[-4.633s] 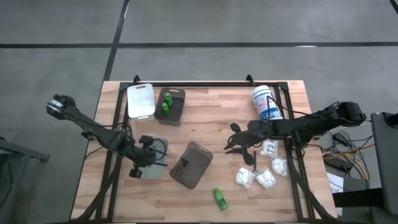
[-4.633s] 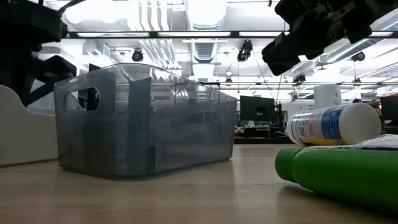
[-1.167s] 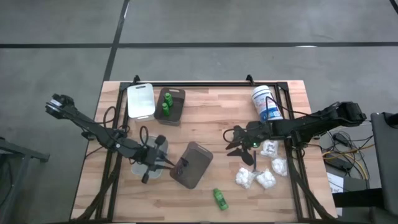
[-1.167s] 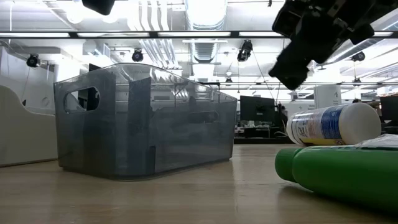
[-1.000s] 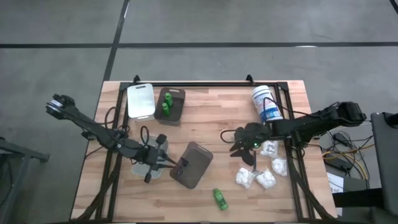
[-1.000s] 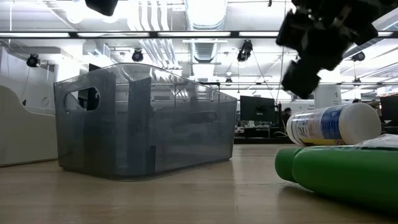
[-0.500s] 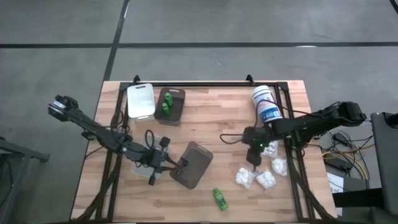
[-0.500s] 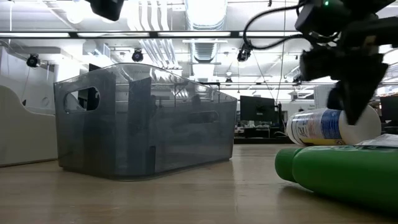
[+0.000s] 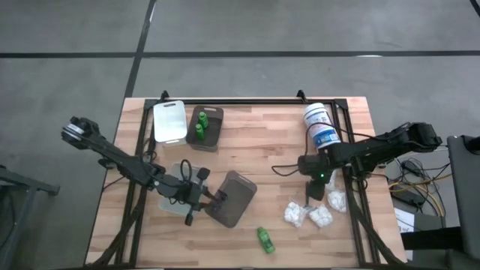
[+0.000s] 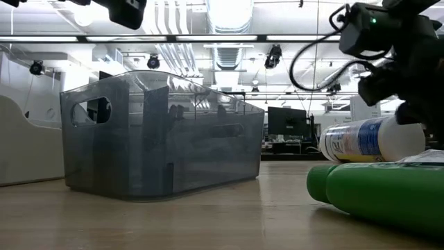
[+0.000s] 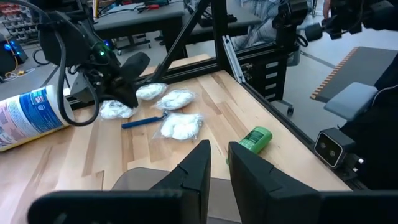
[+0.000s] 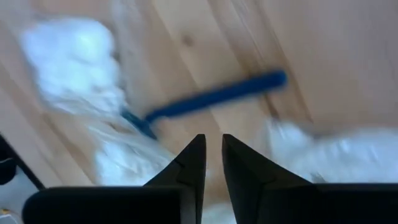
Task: Pick & Place Travel size toiletries
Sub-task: Put the cotton pack into the white bin
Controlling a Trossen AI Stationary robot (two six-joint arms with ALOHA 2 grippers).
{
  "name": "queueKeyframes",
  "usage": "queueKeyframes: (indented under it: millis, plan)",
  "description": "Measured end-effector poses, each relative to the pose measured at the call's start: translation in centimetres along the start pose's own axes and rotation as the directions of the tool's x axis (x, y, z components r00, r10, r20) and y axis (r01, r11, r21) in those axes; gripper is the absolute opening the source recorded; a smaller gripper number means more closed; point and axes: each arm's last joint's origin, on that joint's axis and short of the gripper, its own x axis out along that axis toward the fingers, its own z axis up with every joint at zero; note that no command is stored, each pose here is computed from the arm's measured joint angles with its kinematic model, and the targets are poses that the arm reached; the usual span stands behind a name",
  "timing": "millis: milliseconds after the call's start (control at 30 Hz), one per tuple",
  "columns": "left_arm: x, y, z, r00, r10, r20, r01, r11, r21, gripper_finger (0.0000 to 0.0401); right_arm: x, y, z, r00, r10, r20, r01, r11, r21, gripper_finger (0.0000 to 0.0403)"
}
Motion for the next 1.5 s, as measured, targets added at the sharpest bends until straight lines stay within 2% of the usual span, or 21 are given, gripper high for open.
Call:
queueKeyframes:
  millis: [167, 400, 667, 1000, 1167, 1333, 1500]
  plan:
    - [0.5, -0.1, -0.3, 1.000, 0.001, -0.009, -0.001, 1.000, 0.002, 0.0062, 0.0, -0.7, -0.7, 0.994, -0.091, -0.052, 0.094, 0.993, 0.068, 0.0043]
    - [0.7, -0.1, -0.5, 1.000, 0.001, -0.015, -0.001, 1.000, 0.003, 0.0062, -0.1, -1.1, -0.6, 0.974, -0.223, 0.027, 0.221, 0.972, 0.077, 0.0051]
    - [0.7, -0.1, -0.3, 1.000, 0.001, -0.011, -0.001, 1.000, 0.002, 0.0062, -0.1, -1.2, -0.6, 0.971, -0.237, 0.032, 0.234, 0.969, 0.079, 0.0072]
    - [0.7, -0.1, -0.3, 1.000, 0.001, -0.011, -0.001, 1.000, 0.001, 0.0062, -0.1, -1.2, -0.6, 0.970, -0.243, 0.028, 0.240, 0.967, 0.079, 0.0151]
    - [0.7, -0.1, -0.3, 1.000, 0.001, -0.012, -0.001, 1.000, 0.002, 0.0062, 0.4, -1.7, -0.9, 0.965, -0.263, 0.010, 0.261, 0.961, 0.089, 0.0175]
    - [0.7, -0.1, -0.3, 1.000, 0.001, -0.012, -0.001, 1.000, 0.002, 0.0062, 1.4, -2.7, -1.4, 0.943, -0.334, -0.014, 0.332, 0.933, 0.138, 0.0172]
    - [0.7, -0.1, -0.4, 1.000, 0.001, -0.013, -0.001, 1.000, 0.002, 0.0062, 2.1, -3.2, -1.6, 0.932, -0.359, -0.046, 0.362, 0.921, 0.142, 0.0147]
